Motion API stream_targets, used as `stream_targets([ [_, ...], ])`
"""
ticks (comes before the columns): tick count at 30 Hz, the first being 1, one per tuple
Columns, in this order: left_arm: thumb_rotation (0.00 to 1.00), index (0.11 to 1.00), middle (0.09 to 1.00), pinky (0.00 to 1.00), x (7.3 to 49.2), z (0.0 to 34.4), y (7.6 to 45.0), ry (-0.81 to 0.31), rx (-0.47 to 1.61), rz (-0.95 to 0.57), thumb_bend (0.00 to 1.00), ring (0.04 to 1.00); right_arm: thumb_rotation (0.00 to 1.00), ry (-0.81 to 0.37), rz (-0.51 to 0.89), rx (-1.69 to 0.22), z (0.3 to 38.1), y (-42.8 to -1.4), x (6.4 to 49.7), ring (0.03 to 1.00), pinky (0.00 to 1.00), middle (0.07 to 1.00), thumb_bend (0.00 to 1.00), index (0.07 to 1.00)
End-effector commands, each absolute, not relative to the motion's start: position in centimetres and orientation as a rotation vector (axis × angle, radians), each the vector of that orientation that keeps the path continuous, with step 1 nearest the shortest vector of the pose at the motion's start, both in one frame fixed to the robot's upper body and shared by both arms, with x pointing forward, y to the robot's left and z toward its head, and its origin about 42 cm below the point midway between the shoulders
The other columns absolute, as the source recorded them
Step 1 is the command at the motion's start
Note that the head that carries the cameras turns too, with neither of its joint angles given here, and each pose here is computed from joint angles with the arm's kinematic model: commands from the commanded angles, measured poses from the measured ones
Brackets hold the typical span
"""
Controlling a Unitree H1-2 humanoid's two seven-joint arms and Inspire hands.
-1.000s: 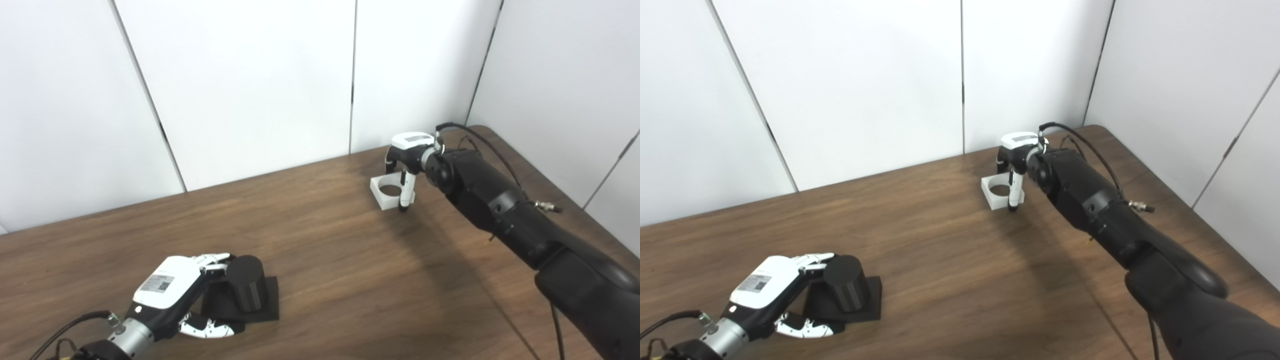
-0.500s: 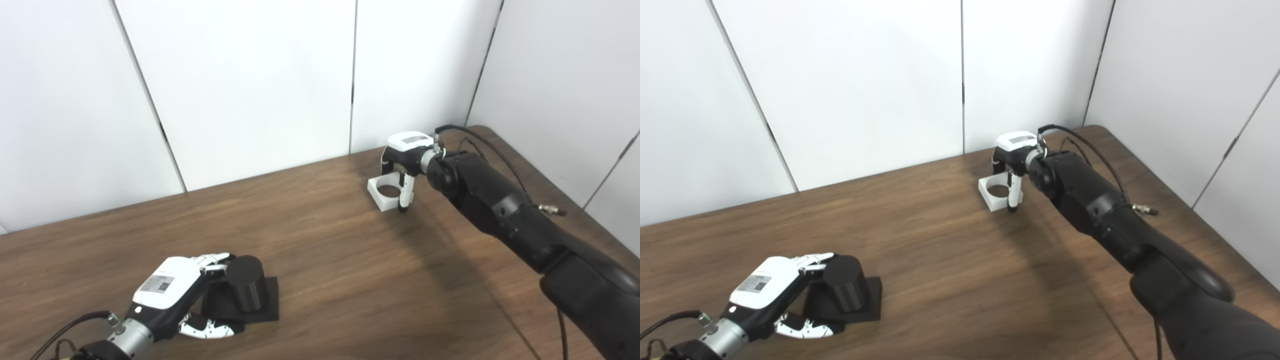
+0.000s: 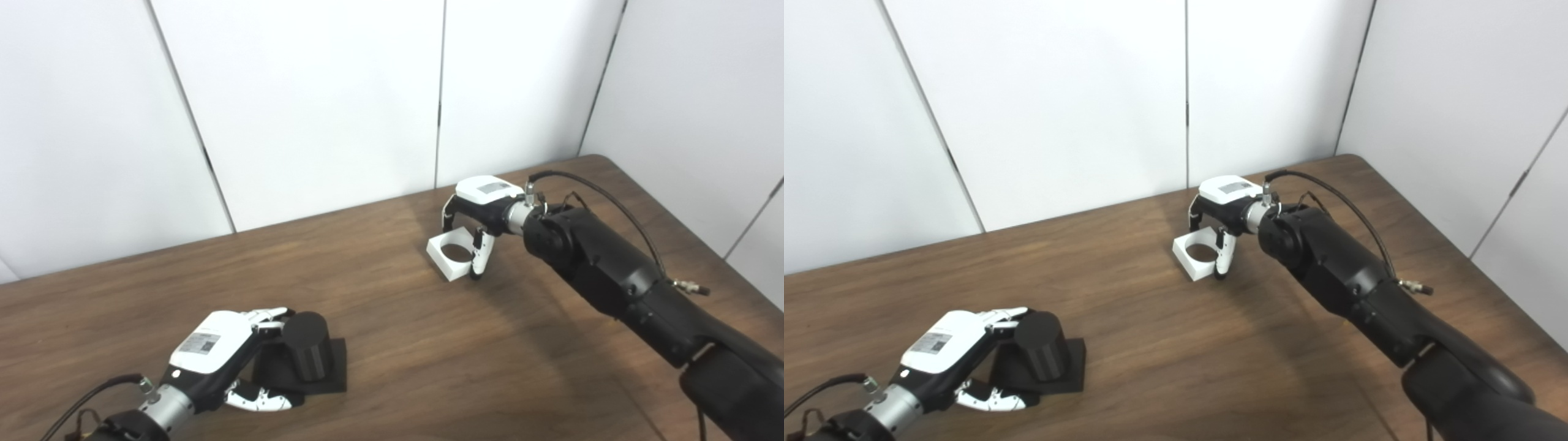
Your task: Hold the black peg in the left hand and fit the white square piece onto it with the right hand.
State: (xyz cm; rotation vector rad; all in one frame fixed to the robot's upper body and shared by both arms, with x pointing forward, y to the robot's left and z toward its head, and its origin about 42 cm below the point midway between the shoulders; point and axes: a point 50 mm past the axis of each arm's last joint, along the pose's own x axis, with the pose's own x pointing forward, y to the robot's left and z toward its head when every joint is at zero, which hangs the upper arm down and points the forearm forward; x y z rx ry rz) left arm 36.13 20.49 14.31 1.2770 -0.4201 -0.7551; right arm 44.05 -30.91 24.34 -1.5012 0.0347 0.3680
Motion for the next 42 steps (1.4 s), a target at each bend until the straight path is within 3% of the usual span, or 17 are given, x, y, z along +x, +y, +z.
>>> stream_targets([
  [1,0.21,0.597,0.890,0.80,34.2,10.8,21.9,-0.279,1.351,-0.889,0.90,0.865,0.13,-0.073,0.319,-1.521,28.4,-30.7,44.6,0.850,0.88,0.768,0.52,0.480],
  [23,0.26,0.570,0.902,0.81,34.8,10.3,18.9,-0.286,1.339,-0.865,0.89,0.880,0.13,-0.489,0.427,-1.519,33.4,-25.0,40.8,0.763,0.71,0.711,0.52,0.477],
  [42,0.25,0.566,0.896,0.81,34.8,10.6,18.2,-0.287,1.339,-0.856,0.89,0.876,0.14,-0.612,0.573,-1.475,34.6,-20.1,38.2,0.777,0.71,0.719,0.52,0.476],
])
